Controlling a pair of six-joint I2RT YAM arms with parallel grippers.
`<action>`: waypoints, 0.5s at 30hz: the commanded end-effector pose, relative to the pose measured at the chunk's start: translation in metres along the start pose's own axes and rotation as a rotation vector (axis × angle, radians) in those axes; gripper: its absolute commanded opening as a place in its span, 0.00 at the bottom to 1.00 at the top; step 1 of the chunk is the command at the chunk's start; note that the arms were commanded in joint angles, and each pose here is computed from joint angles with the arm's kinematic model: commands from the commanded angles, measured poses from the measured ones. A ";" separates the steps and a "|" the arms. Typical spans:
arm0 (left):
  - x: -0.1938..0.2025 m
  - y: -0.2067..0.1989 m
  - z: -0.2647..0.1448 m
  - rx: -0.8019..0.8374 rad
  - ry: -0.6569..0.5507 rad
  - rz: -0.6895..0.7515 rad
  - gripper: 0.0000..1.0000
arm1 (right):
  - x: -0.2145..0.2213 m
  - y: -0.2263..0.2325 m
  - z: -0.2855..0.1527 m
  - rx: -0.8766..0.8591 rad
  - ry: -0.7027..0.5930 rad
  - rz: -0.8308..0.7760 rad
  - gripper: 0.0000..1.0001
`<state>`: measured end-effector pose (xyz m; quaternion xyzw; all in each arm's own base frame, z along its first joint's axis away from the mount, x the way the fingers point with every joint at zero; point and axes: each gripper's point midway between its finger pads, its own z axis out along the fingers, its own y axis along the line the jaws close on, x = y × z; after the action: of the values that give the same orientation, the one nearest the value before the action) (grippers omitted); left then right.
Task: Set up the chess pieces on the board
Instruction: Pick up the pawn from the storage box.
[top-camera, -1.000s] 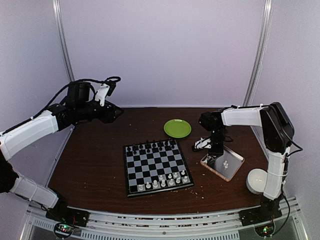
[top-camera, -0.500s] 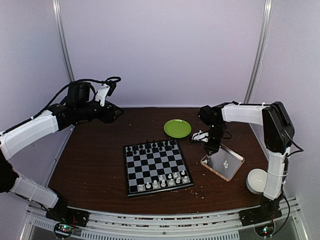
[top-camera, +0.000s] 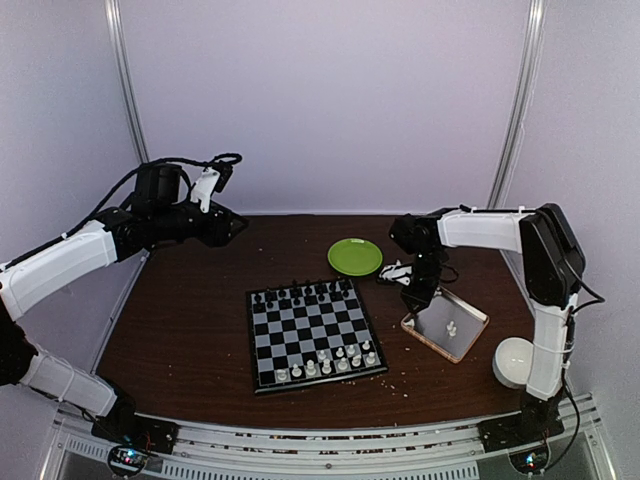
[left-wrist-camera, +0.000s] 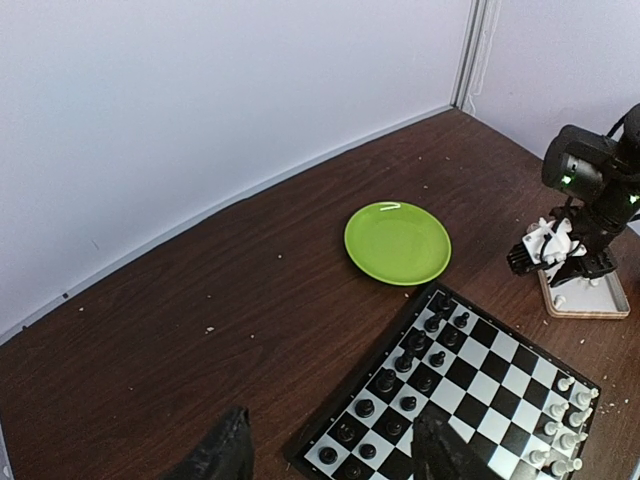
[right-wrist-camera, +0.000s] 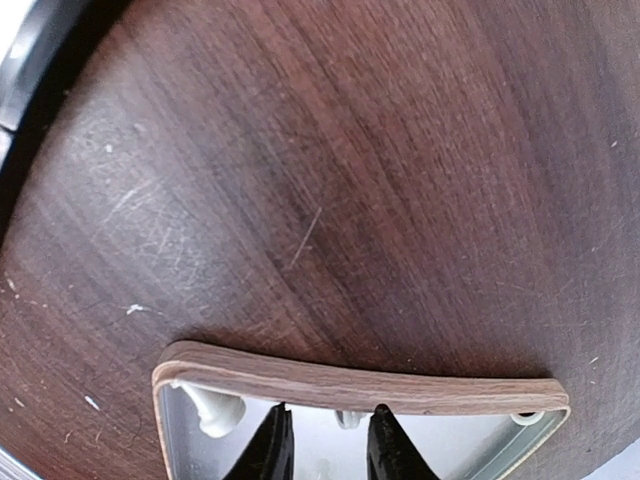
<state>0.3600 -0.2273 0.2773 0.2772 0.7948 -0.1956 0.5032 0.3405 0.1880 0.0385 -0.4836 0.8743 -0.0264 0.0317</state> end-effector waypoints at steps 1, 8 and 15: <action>-0.024 0.000 -0.010 0.001 -0.067 0.002 0.56 | 0.010 0.000 0.012 0.024 0.050 0.013 0.24; -0.023 -0.001 -0.008 0.009 -0.064 -0.001 0.55 | 0.018 0.005 0.007 0.027 0.044 0.011 0.23; -0.023 0.000 -0.008 0.006 -0.063 -0.002 0.56 | 0.009 0.004 0.010 0.010 0.041 0.010 0.25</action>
<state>0.3596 -0.2275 0.2768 0.2768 0.7955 -0.1968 0.5018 0.3273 0.1766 0.0251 -0.4785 0.8771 -0.0405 0.0101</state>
